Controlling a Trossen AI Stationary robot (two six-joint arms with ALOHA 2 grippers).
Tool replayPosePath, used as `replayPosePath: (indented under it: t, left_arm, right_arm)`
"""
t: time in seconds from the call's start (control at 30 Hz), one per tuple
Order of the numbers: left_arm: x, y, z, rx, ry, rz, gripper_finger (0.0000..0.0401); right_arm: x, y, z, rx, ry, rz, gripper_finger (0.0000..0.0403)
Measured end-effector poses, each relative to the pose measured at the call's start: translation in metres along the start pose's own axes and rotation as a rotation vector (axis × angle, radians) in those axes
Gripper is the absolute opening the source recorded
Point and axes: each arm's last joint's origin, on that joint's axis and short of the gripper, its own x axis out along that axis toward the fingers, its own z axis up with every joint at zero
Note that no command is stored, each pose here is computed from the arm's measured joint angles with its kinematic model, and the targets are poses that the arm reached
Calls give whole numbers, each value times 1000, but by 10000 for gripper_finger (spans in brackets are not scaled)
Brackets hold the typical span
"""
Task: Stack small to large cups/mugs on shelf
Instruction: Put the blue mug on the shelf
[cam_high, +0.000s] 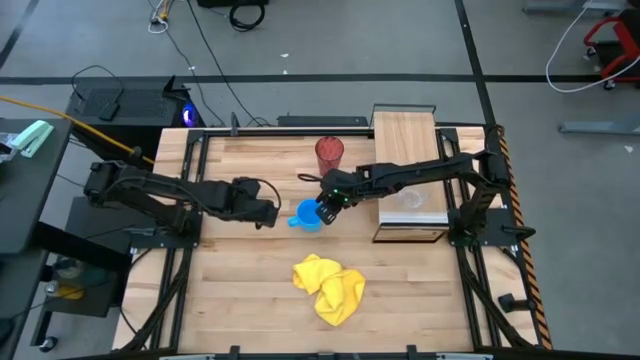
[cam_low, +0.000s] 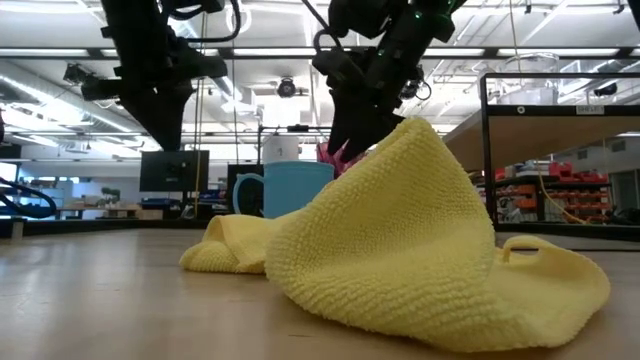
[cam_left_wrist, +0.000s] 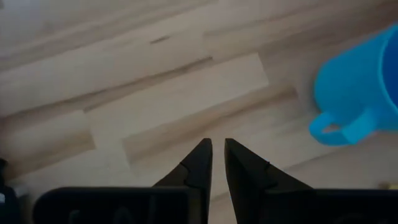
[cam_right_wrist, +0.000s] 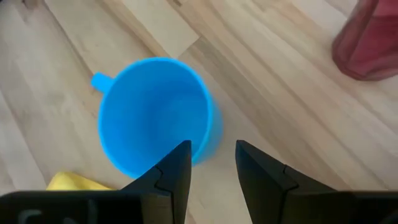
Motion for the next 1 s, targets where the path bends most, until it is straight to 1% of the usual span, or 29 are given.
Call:
replayPosePath:
  t: [0.13, 0.17, 0.27, 0.33, 0.37, 0.43, 0.57, 0.63, 0.7, 1.0]
  left_arm:
    - [13, -10, -10, 33, 44, 13, 52]
    - [18, -12, -13, 33, 55, 2, 52]
    - [32, -16, -24, 20, 87, -79, 52]
    - [40, -21, -30, -14, 70, -170, 52]
    - [44, -20, -33, -38, 63, -199, 52]
    - [52, -16, -38, -77, 57, -225, 52]
    - [66, -15, -45, -154, 32, -316, 47]
    - [69, -18, -46, -187, 14, -385, 45]
    - [69, -20, -45, -210, -19, -426, 44]
    - [73, -20, -30, -232, -79, -443, 39]
  right_arm:
    - [0, -1, -1, -10, 11, 0, 132]
    - [-1, -1, -1, -11, 11, 0, 132]
    - [-4, -2, -1, -14, 20, -3, 132]
    - [-6, -2, -2, -28, 34, -2, 132]
    - [-6, -2, -3, -37, 40, 0, 132]
    - [-8, -2, -2, -44, 38, 8, 132]
    - [-12, -2, -1, -57, 34, 15, 132]
    - [-13, -2, -2, -59, 41, 11, 132]
    - [-13, -2, -2, -59, 35, 15, 132]
    - [-13, -2, -2, -63, 36, 14, 132]
